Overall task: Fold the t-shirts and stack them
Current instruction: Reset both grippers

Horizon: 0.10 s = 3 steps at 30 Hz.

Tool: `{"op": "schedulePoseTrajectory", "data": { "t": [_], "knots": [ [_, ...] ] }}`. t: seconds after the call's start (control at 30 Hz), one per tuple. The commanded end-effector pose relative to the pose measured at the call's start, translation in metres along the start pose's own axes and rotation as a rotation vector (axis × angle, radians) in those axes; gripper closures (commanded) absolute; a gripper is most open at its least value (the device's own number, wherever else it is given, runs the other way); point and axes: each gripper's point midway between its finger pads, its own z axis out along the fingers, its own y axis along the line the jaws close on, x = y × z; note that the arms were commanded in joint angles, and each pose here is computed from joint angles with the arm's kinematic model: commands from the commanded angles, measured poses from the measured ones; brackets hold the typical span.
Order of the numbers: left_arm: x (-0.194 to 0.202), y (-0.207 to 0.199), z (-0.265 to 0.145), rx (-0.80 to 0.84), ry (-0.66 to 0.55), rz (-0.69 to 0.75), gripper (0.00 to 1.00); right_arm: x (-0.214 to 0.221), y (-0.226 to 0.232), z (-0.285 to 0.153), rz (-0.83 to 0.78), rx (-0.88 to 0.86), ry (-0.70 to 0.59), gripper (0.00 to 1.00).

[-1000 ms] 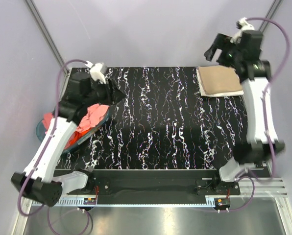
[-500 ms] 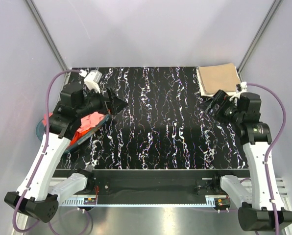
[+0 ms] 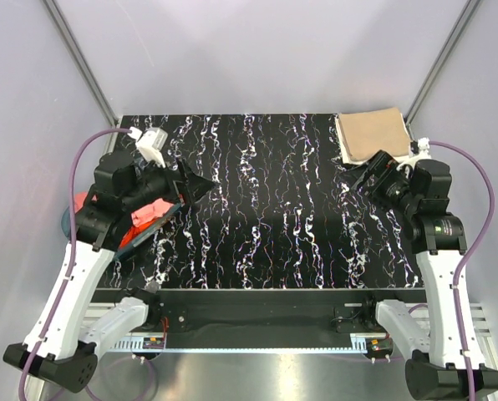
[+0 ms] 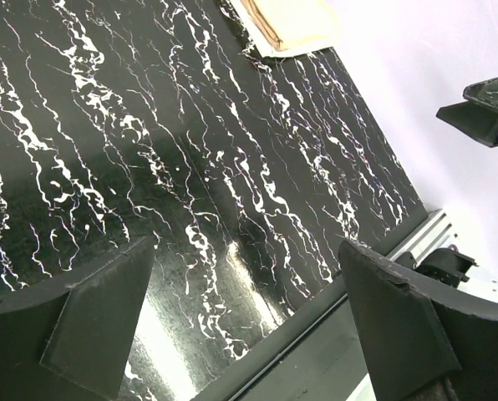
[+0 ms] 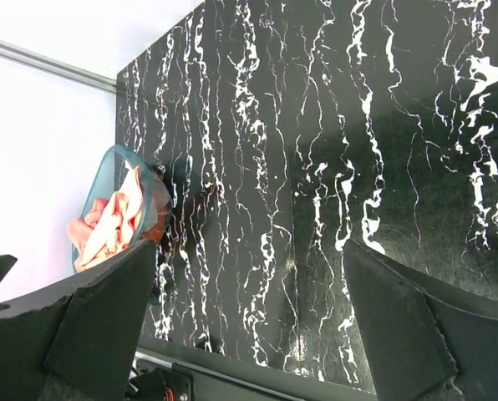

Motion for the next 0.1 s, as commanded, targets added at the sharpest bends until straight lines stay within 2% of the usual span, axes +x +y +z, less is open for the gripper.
{"op": "schedulePoseTrajectory", "data": {
  "t": [0.0,0.07],
  "knots": [
    [-0.0132,-0.0115,-0.0049,0.044,-0.044,0.046,0.01,-0.021,0.0181,-0.0084,-0.03,-0.052,-0.085,0.0],
    [-0.0108,-0.0094,-0.003,0.041,-0.036,0.05,0.01,-0.022,0.0178,-0.009,-0.034,-0.051,-0.093,0.0]
  ]
}}
